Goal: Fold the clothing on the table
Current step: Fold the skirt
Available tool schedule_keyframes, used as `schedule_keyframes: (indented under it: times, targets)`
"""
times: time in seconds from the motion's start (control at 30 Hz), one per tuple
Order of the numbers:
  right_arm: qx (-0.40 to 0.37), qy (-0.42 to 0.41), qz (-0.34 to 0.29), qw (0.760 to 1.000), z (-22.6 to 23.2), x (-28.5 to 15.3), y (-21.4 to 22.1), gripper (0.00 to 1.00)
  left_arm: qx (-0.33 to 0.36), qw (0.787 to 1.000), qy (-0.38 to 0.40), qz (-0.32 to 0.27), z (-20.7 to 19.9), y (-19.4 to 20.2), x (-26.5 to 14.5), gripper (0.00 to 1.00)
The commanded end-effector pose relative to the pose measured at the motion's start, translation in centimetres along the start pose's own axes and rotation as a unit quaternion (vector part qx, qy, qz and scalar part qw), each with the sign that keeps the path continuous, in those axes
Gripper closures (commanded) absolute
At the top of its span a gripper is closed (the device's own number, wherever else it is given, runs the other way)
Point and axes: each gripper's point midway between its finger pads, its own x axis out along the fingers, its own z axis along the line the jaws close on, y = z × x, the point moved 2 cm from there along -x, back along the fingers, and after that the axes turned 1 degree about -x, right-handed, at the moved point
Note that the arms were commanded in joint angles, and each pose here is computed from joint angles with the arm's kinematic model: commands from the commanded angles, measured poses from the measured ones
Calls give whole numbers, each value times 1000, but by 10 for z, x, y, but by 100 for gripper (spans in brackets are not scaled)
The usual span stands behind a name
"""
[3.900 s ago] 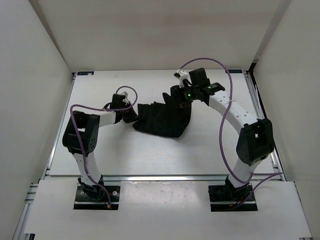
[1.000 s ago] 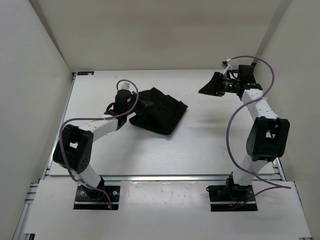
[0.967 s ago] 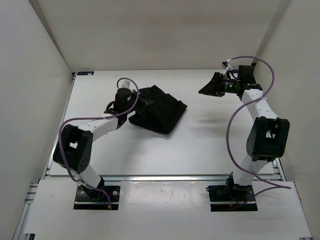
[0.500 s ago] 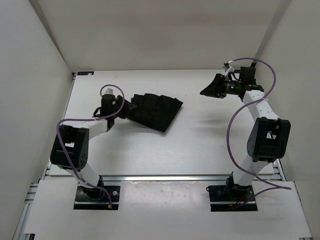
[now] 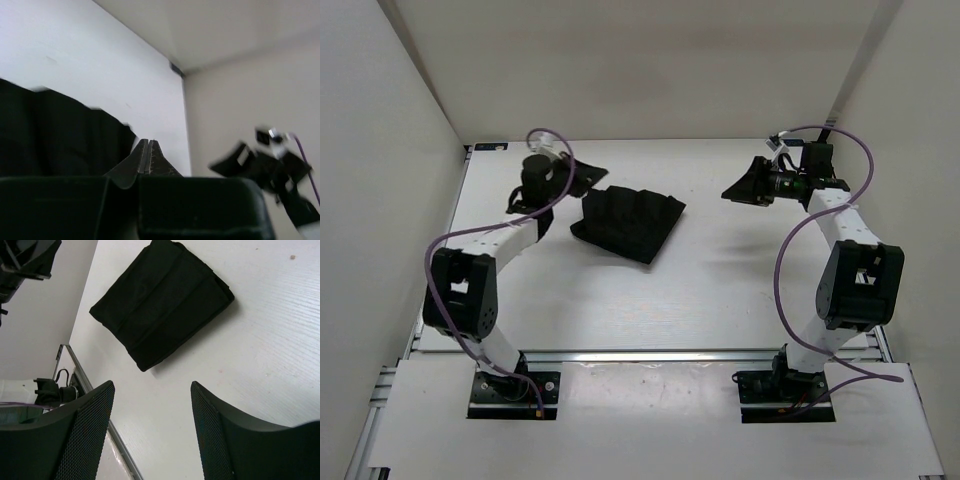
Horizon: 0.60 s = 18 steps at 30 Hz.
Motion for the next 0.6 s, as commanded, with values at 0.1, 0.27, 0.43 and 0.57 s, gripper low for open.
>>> schedule_keyframes:
  times: [0.1,0.27,0.43,0.57]
  targets:
    - [-36,-16,-10,999,17,-6,-5,32,-5,982,58,179,-15,106,15,100]
    - [-31,-10,-9,999,14,-8,-5,33,-4,973,-20,231,63,143,29,100]
    - [-39,-3,-12,999,19,-11,-7,32,-26,971,-99,215,135,128,26,100]
    - [-44,-5,-13,999,21,-11,-6,32,-18,964,-154,216,166,121,20,100]
